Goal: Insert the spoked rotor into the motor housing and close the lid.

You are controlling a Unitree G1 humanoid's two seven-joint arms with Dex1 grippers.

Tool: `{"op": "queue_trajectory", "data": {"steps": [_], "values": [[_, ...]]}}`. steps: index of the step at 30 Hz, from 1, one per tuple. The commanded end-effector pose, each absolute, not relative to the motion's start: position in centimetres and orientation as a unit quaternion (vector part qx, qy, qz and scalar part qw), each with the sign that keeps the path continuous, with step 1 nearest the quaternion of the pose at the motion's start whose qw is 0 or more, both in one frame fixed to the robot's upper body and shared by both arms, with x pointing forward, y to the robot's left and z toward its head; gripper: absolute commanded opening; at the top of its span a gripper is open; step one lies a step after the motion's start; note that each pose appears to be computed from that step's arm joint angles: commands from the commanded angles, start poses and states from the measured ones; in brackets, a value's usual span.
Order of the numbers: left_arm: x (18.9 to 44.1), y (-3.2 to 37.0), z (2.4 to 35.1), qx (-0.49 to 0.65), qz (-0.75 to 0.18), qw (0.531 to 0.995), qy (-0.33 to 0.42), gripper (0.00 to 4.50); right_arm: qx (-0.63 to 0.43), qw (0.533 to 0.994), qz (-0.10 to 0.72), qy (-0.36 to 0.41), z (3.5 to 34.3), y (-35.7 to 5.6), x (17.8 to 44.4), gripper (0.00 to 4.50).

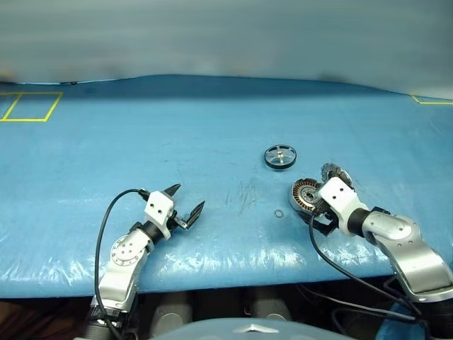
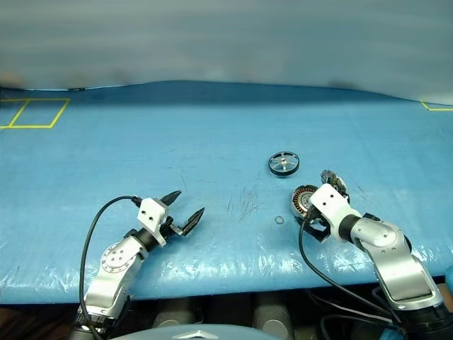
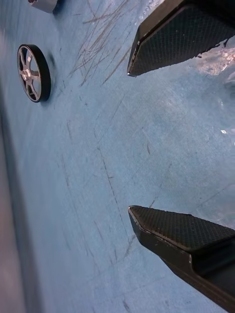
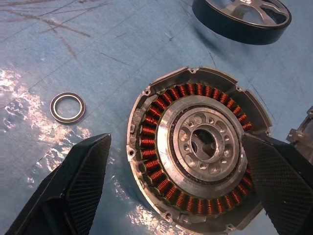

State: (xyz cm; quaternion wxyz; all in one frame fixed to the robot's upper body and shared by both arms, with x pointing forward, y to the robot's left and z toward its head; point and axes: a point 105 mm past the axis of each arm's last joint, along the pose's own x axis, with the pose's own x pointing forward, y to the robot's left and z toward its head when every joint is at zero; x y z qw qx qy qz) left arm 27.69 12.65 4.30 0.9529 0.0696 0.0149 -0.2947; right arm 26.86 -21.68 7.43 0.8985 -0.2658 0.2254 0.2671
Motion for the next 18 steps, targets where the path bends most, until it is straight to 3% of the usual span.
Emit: {"op": "queue_trajectory", "data": {"steps": [1,18], "values": [[27.8,12.6,4.9,0.074,-0.292,0.953,0.001,4.50,-0.272,0.895,0.279,0.218,8.1,-20.9,26.3,4.48],[27.9,12.6,4.6,0.076,-0.292,0.953,0.006,4.50,-0.281,0.882,0.274,0.262,6.0,-21.7,26.9,4.48]]}}
